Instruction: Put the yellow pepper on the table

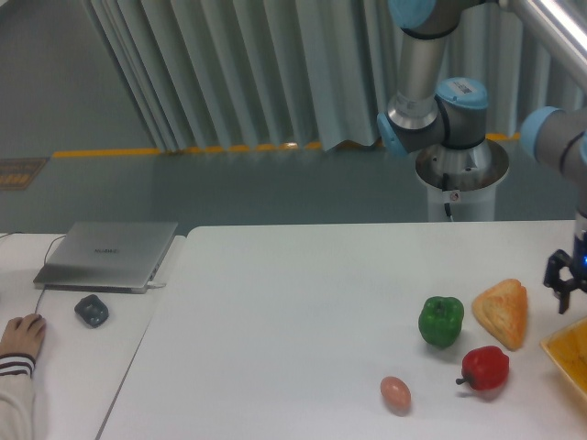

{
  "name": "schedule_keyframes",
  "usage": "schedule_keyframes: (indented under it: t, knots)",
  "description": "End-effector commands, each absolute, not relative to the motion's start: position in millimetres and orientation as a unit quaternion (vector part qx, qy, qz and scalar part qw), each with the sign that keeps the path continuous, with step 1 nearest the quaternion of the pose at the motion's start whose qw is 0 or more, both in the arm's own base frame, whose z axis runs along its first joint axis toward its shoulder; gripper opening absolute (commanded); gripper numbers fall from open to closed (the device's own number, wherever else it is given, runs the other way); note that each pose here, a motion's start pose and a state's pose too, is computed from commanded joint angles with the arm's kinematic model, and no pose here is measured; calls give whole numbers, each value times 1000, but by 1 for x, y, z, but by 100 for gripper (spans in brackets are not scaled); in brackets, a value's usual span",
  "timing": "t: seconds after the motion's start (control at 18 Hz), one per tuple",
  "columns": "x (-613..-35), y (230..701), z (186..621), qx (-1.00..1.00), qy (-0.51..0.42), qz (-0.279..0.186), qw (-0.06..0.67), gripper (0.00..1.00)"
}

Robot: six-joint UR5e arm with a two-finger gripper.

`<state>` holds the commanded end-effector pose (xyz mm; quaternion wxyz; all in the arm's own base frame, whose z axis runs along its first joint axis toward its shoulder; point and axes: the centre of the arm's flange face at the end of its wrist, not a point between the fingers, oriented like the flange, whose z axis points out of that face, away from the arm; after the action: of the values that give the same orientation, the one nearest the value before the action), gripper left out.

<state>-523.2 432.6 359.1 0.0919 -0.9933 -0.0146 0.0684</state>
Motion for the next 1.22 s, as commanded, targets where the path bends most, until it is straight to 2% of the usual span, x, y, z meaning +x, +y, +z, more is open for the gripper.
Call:
schedule_keyframes:
  t: [0.22, 0.56, 0.83, 1.22]
  knots:
    - [-543, 428, 348, -984, -135, 57, 99, 100]
    - [-572, 423, 321, -939, -312, 67, 131, 100]
    - [-586, 407, 316, -931, -335, 66, 130, 100]
    - [-597, 413, 309, -916, -374, 62, 134, 100]
